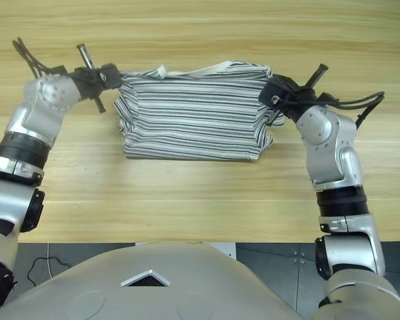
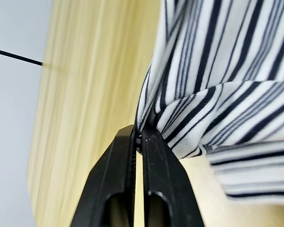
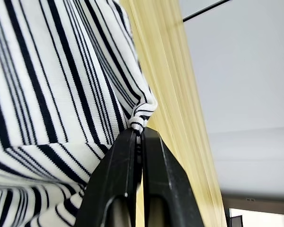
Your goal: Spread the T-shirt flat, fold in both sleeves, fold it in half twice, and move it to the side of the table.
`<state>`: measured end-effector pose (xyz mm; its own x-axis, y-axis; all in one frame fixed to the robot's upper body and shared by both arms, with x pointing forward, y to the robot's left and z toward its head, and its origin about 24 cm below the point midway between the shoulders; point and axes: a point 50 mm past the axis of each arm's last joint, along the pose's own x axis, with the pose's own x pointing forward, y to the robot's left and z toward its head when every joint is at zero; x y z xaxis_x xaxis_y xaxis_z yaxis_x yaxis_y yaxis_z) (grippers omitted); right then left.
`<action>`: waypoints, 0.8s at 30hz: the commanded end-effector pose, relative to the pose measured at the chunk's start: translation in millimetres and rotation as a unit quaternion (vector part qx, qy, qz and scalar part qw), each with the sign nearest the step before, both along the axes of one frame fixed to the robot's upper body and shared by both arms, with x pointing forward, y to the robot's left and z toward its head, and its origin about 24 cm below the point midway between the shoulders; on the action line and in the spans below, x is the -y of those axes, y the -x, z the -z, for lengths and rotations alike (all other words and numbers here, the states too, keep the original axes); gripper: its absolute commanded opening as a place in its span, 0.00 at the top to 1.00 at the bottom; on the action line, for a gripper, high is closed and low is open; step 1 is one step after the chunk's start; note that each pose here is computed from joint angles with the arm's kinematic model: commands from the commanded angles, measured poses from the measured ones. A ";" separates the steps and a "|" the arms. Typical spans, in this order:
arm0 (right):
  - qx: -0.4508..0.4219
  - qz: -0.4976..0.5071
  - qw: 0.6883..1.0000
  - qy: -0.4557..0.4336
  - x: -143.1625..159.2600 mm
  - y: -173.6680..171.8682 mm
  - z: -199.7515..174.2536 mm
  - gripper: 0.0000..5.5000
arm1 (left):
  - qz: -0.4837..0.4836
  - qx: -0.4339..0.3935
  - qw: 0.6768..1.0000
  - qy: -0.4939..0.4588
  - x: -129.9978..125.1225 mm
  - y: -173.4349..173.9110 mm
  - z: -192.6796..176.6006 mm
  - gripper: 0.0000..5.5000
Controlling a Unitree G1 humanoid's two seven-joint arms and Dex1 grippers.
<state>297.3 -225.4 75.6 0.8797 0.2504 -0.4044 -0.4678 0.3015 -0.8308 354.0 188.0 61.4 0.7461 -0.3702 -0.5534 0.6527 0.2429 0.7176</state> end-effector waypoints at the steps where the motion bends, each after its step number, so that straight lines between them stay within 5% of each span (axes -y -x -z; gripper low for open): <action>1: 0.016 0.030 0.999 -0.028 4.4 -36.9 -9.0 0.98 | -0.030 0.038 0.999 0.000 7.1 -26.7 -20.2 0.98; 5: 0.065 0.052 0.995 -0.053 0.7 -71.8 -25.5 0.98 | -0.061 0.080 0.995 0.010 11.2 -41.9 -36.9 0.98; 15: 0.165 0.113 0.974 -0.104 12.3 -92.1 -48.0 0.98 | -0.113 0.187 0.975 0.045 10.2 -56.1 -67.9 0.98; 24: 0.021 -0.031 0.985 -0.171 -7.8 -68.3 -15.0 0.98 | -0.040 0.069 0.990 0.120 18.4 -40.3 -42.9 0.98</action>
